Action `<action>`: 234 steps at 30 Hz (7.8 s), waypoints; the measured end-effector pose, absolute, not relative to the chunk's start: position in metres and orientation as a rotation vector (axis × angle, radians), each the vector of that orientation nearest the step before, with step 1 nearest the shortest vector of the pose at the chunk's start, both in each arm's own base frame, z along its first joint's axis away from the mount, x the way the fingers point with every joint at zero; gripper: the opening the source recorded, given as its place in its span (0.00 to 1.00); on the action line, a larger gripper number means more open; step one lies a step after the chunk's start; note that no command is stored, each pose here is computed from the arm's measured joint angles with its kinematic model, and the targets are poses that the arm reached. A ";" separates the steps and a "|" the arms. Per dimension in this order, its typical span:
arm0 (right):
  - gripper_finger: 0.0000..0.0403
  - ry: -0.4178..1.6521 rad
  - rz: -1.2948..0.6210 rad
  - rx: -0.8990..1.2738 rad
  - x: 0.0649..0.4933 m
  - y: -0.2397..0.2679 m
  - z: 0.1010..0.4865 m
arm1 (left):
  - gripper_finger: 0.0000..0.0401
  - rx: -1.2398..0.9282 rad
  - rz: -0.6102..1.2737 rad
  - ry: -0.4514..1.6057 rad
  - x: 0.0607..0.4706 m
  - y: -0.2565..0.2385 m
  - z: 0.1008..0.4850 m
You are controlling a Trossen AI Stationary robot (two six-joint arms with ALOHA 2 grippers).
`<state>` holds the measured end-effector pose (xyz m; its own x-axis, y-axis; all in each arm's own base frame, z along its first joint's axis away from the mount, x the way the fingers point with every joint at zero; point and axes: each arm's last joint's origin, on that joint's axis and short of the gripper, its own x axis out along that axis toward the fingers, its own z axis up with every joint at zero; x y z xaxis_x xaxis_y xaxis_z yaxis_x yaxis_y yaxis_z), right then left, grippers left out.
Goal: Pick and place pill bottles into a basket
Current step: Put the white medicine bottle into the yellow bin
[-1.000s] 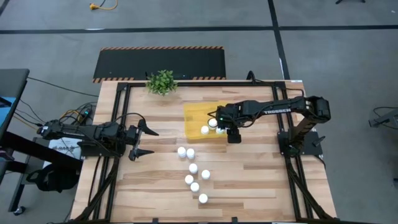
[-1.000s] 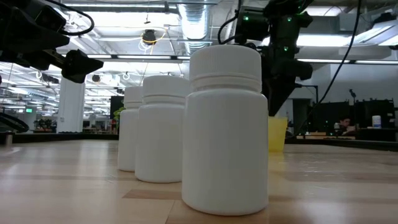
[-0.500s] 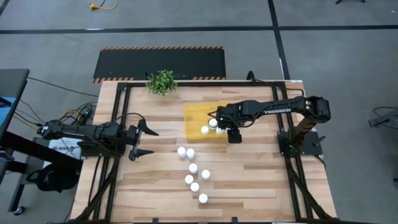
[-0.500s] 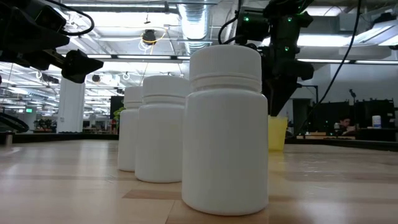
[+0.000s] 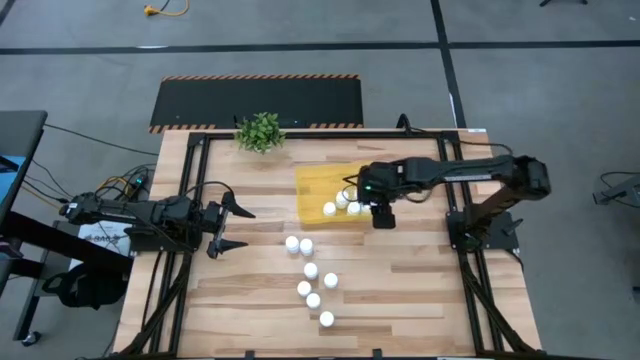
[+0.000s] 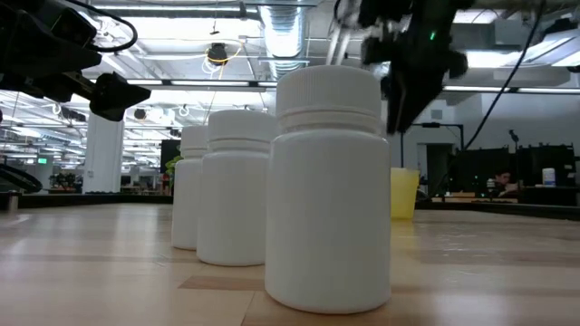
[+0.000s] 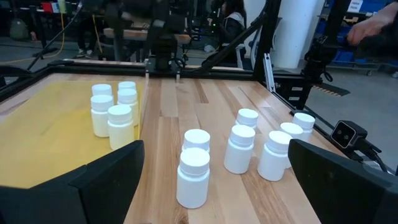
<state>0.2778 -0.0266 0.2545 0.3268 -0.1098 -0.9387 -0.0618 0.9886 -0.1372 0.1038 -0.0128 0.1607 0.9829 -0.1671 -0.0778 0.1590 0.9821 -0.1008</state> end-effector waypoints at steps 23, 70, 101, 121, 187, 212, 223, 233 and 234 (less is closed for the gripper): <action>0.41 0.805 -0.014 0.080 0.252 0.061 0.224 | 0.96 -0.090 -0.164 0.085 0.104 -0.013 0.161; 0.64 1.105 0.234 0.007 0.325 0.119 0.178 | 0.96 -0.086 -0.164 0.088 0.104 -0.013 0.160; 0.64 1.219 0.220 -0.031 0.341 0.122 0.199 | 0.96 -0.094 -0.164 0.089 0.104 -0.013 0.160; 0.63 1.290 0.246 -0.013 0.369 0.131 0.179 | 0.96 -0.085 -0.159 0.099 0.105 -0.013 0.159; 0.63 1.115 0.326 -0.078 0.385 0.138 0.180 | 0.96 -0.090 -0.159 0.099 0.105 -0.013 0.159; 0.45 1.139 0.308 -0.048 0.383 0.137 0.180 | 0.96 -0.089 -0.160 0.099 0.105 -0.013 0.160; 0.41 1.139 0.306 -0.046 0.383 0.137 0.180 | 0.96 -0.086 -0.160 0.099 0.105 -0.013 0.159; 0.38 1.139 0.306 -0.044 0.383 0.137 0.180 | 0.96 -0.090 -0.160 0.100 0.105 -0.013 0.159; 0.38 1.140 0.304 -0.041 0.383 0.137 0.180 | 0.96 -0.092 -0.159 0.100 0.105 -0.013 0.159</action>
